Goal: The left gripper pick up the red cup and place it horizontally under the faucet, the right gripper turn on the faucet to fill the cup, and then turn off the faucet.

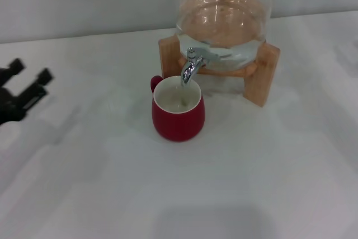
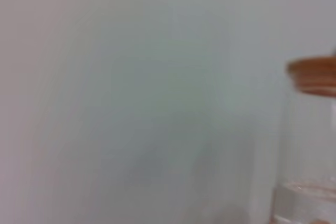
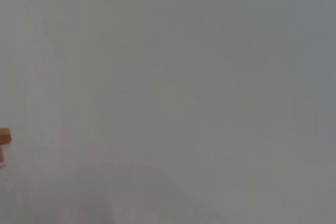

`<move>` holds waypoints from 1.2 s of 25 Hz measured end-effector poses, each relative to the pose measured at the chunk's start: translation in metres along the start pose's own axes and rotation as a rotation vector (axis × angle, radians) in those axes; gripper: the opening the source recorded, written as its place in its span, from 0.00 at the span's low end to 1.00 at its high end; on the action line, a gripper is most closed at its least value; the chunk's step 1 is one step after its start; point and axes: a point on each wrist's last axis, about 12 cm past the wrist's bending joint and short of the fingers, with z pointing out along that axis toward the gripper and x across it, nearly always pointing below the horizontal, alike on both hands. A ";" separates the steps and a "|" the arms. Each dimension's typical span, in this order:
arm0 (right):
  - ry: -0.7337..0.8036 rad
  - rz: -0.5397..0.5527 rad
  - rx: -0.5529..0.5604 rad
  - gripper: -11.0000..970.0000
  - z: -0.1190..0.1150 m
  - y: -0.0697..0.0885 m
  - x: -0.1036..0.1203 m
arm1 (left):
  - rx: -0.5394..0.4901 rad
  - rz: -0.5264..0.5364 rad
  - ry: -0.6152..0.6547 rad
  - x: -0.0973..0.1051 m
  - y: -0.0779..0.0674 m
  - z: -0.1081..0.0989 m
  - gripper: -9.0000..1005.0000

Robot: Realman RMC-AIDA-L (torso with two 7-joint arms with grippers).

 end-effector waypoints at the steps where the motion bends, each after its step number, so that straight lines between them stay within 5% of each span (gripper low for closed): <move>1: 0.000 0.000 0.000 0.66 0.000 0.000 0.000 | -0.024 -0.024 -0.016 -0.001 0.003 -0.011 0.73; 11: 0.004 -0.006 0.001 0.66 -0.001 0.000 0.000 | -0.129 -0.106 -0.202 -0.017 0.008 -0.078 0.73; 30: 0.020 -0.075 0.004 0.66 -0.005 -0.003 -0.001 | -0.121 -0.138 -0.196 -0.020 0.008 -0.092 0.73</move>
